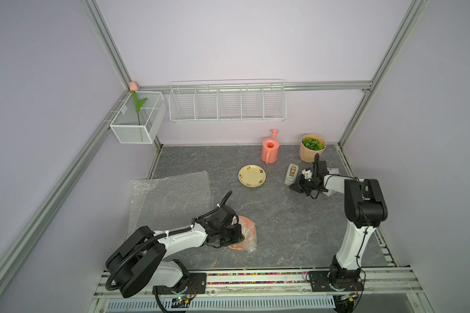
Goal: Wrap dinner plates in bubble wrap
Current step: Tear off the tape using the Tape Cutter, then stick the tape on the bubble wrap.
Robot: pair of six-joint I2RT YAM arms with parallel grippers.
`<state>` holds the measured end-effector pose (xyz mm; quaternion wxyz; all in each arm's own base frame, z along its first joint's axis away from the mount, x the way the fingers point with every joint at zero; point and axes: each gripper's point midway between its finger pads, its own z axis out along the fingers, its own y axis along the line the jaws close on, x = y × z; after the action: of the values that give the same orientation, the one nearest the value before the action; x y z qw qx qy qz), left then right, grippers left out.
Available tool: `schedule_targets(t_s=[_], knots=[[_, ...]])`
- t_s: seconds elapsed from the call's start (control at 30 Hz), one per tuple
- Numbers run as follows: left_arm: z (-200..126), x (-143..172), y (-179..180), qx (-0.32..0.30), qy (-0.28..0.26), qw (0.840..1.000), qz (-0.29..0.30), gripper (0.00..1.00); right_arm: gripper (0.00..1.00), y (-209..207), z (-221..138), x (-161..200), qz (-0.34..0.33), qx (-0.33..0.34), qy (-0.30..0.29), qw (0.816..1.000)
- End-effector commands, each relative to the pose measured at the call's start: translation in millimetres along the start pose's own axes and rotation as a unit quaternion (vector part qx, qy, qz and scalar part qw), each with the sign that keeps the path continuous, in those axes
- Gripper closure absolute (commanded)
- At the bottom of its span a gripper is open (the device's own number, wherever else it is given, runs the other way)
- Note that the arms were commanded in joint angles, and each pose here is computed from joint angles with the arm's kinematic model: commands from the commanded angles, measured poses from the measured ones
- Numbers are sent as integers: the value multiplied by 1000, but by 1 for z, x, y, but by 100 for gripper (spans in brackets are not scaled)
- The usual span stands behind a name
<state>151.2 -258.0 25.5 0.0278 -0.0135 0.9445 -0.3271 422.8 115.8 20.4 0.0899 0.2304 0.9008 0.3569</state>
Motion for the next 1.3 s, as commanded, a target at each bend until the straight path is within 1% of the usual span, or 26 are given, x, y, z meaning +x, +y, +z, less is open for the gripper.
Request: schedule_targets(t_s=[0.0,0.07,0.2,0.33,0.43,0.6,0.8,0.9,1.03,1.17,1.27], knots=[[5,10,26,-43,16,999,-24,100,93,-23,1,15,14,50,18,998],[6,10,25,-41,16,999,-23,100,93,-3,-3,11,2,3,3,1000],[5,8,23,-38,10,999,-21,100,93,32,-23,12,-35,-55,-20,998],[2,4,20,-34,0,999,-16,100,93,63,-48,21,-72,-108,-34,991],[0,2,18,-31,-7,999,-14,100,93,83,-67,34,-96,-136,-36,985],[-1,-1,12,-20,-13,1000,-10,100,93,108,-101,63,-128,-155,-38,979],[-4,-4,6,-9,-22,1000,-2,100,93,135,-140,119,-181,-168,-29,969],[-6,-6,5,-6,-27,1000,4,100,93,140,-155,150,-200,-172,-23,964],[-7,-7,1,3,-33,999,13,100,93,146,-165,203,-234,-176,4,956],[-10,-8,-2,11,-37,999,17,100,93,136,-164,246,-247,-167,28,954],[-12,-9,-3,14,-41,999,24,100,93,133,-160,279,-262,-166,54,949]])
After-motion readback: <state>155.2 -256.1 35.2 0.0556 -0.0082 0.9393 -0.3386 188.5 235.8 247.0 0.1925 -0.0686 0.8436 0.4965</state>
